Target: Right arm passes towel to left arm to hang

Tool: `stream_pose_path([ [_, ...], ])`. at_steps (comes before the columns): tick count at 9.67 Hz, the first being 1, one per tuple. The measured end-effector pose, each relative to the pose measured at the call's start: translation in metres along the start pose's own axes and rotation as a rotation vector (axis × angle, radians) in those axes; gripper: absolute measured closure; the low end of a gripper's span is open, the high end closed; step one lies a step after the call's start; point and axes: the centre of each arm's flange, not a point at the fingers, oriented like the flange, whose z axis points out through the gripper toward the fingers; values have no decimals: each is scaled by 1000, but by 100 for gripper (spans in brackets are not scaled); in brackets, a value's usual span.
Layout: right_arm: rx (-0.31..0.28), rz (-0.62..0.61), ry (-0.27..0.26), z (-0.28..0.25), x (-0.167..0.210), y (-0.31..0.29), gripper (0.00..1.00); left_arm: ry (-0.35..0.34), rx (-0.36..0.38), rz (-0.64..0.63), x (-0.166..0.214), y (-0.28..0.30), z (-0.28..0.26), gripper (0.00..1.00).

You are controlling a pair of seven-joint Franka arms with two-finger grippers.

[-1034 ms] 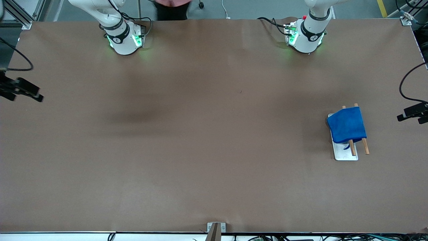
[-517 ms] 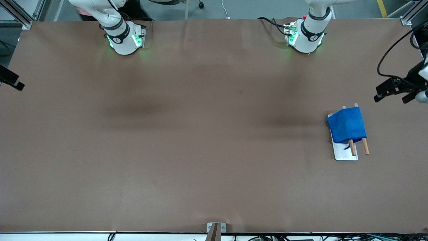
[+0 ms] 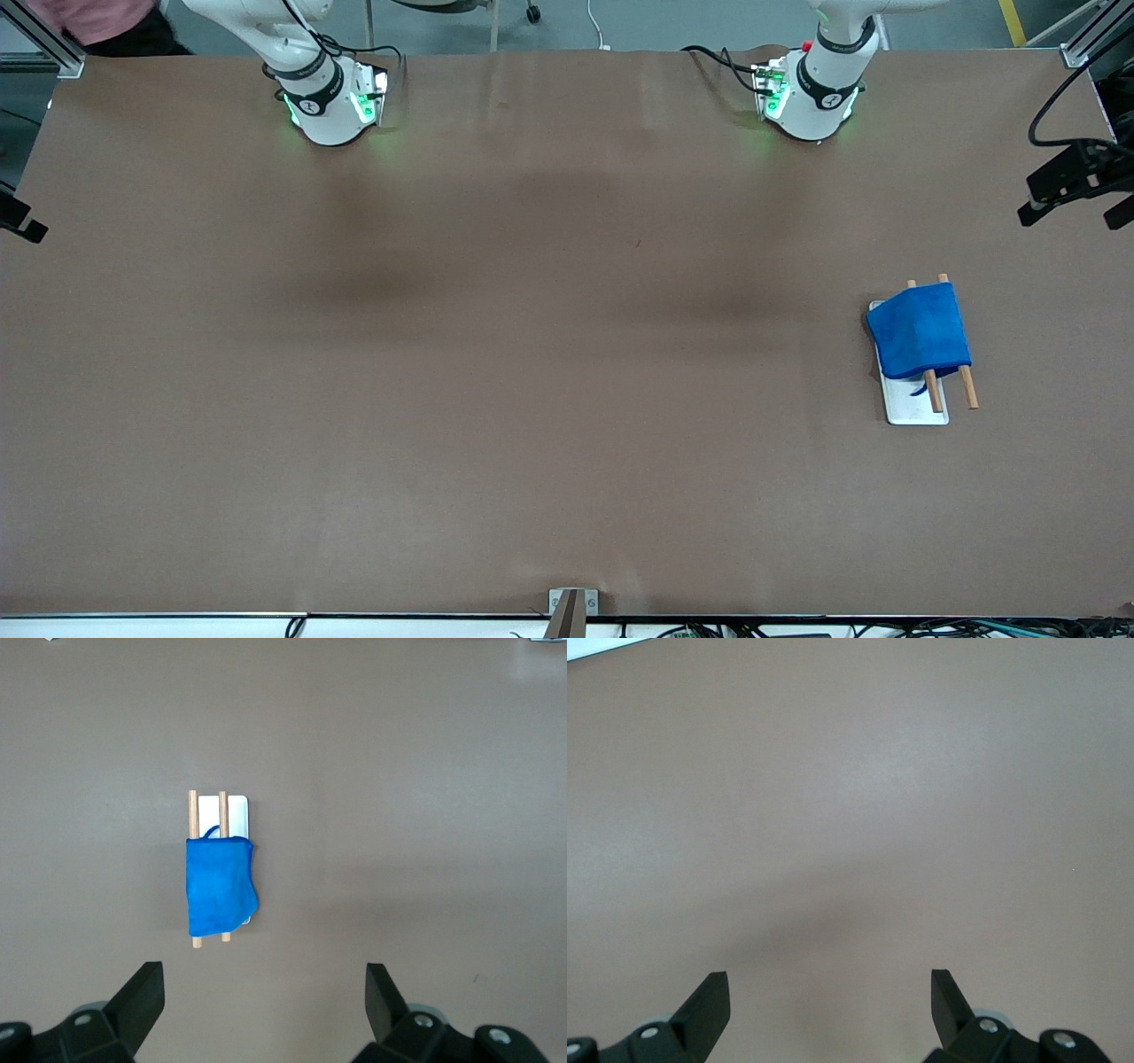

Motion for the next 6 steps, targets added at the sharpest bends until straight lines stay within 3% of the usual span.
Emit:
stream_pose_path([
  [6,-1,-17,0,-1,0,2,0,-62,-4,0,3,11,16,0],
])
